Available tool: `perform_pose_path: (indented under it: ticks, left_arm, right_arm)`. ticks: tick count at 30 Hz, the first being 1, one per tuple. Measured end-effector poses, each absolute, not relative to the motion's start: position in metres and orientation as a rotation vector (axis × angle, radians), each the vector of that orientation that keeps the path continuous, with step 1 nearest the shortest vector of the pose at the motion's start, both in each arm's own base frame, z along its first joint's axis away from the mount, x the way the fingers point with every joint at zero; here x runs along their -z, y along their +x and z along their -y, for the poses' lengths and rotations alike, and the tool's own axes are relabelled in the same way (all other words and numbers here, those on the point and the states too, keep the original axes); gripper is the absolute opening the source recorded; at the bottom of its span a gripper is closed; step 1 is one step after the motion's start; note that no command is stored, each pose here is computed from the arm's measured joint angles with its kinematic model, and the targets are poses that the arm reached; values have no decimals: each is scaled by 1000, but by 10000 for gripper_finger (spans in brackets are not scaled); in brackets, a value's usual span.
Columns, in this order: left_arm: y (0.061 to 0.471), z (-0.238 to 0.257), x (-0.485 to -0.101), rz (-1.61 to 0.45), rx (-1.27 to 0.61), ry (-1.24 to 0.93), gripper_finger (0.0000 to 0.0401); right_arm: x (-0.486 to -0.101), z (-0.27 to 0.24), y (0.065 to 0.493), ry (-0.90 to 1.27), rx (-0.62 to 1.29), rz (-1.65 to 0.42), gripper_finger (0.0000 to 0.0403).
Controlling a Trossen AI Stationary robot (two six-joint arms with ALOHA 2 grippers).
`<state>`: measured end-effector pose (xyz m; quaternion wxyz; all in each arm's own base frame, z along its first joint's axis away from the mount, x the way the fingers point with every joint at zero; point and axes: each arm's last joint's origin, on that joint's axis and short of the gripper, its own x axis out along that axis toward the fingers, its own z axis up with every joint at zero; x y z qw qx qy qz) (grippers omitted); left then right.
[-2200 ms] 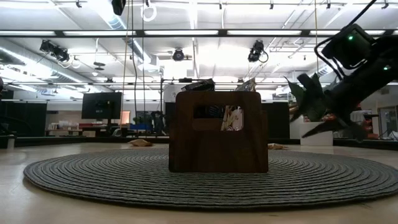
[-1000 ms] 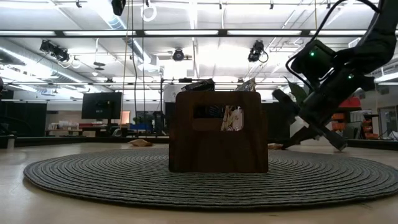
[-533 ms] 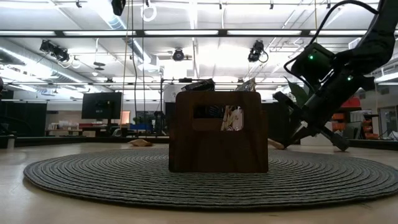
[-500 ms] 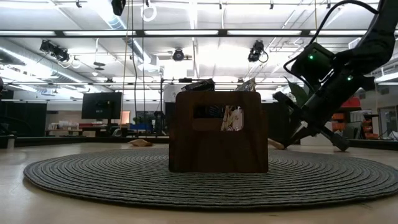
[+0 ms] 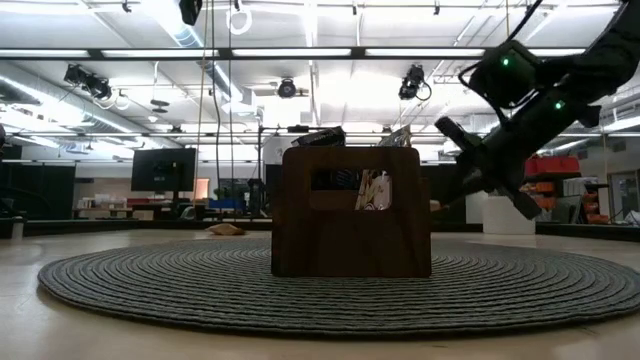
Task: Pick & Place Tea
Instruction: Put the brown tea bag into the bottom section of the wooden organizer
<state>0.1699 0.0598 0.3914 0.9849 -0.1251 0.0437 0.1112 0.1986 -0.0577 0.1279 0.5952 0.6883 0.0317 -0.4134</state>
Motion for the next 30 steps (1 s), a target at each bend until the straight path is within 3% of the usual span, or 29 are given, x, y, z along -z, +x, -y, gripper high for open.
perform_pose_path:
  ticks: [9, 16, 24, 30]
  left_arm:
    - [170, -60, -392, -82, -223, -251, 16]
    - [170, -60, -393, -69, -230, -283, 16]
    - [170, -62, -393, -39, -309, -418, 18]
    - [169, -63, -393, -26, -332, -474, 66]
  right_arm:
    - [-168, 54, 213, 1475, 856, 67, 0]
    - [-208, 55, 234, 1332, 795, 63, 0]
    - [-255, 59, 250, 1178, 702, 108, 0]
    - [-289, 57, 259, 1060, 636, 143, 0]
